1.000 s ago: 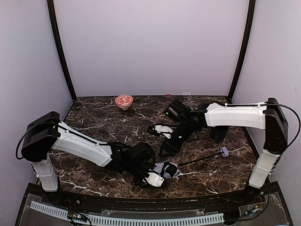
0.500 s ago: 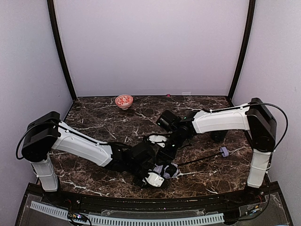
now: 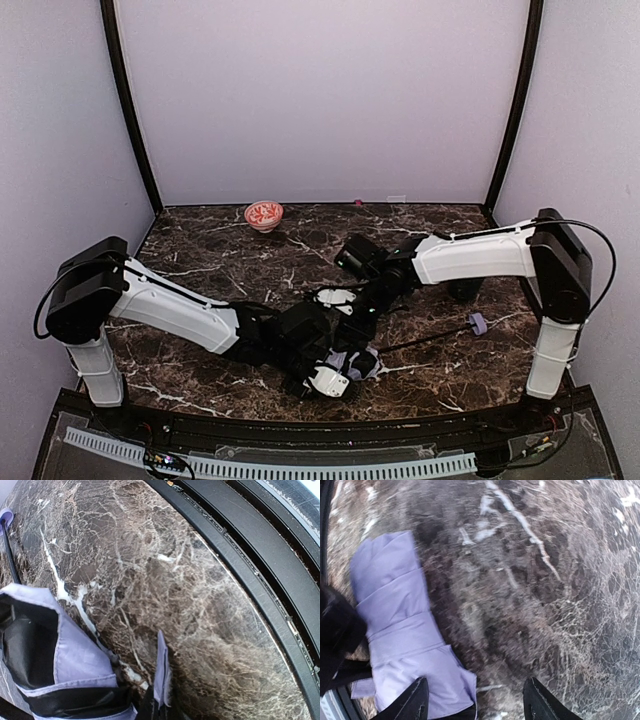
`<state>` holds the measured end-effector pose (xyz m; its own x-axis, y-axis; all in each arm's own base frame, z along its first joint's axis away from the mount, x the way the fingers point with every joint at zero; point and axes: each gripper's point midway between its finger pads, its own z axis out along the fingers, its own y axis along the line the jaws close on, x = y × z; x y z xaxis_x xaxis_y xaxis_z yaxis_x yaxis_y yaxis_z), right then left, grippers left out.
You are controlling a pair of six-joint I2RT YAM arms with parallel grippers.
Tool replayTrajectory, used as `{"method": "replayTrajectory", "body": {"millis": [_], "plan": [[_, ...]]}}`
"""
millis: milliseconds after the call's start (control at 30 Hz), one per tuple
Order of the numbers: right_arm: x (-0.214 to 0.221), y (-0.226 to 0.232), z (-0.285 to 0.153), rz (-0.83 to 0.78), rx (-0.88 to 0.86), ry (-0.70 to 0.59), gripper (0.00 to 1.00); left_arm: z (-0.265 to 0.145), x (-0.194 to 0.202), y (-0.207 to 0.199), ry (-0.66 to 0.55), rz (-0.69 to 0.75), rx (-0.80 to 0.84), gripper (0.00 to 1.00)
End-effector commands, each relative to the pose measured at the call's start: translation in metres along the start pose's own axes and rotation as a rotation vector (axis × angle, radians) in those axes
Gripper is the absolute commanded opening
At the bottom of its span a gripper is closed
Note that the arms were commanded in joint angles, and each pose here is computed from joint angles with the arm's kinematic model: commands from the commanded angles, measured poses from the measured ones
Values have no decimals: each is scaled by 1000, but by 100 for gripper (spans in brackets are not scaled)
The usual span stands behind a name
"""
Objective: Put away the umbrella
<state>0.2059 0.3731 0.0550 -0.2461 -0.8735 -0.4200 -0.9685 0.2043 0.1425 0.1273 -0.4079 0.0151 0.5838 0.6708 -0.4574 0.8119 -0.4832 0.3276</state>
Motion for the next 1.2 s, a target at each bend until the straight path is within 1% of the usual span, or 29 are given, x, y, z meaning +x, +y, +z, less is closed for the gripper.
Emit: {"method": "replayTrajectory", "body": {"millis": [0,67,167,300,467,600,733,833,1033,1167], "plan": [[17,44,-21,-113,-136,1,65,7,58,-64,201,-86,209,0],[24,47,-24,-152,-138,-1,65,7,57,-63,198,-83,207,0],[32,45,-18,-172,-132,25,65,7,57,-62,197,-82,204,0],[28,49,-15,-173,-176,35,65,6,59,-62,210,-81,200,0],[12,62,-24,-185,-219,-50,66,6,59,-62,209,-84,199,0],[9,73,-28,-182,-264,-68,66,6,60,-62,210,-85,200,0],[-2,74,-40,-193,-252,-111,67,6,60,-63,209,-86,202,0],[6,66,-32,-171,-211,-77,67,6,59,-63,209,-89,203,0],[35,45,11,-108,-122,58,68,6,58,-61,203,-84,203,0],[41,41,30,-98,-104,82,68,6,58,-62,203,-85,206,0]]}}
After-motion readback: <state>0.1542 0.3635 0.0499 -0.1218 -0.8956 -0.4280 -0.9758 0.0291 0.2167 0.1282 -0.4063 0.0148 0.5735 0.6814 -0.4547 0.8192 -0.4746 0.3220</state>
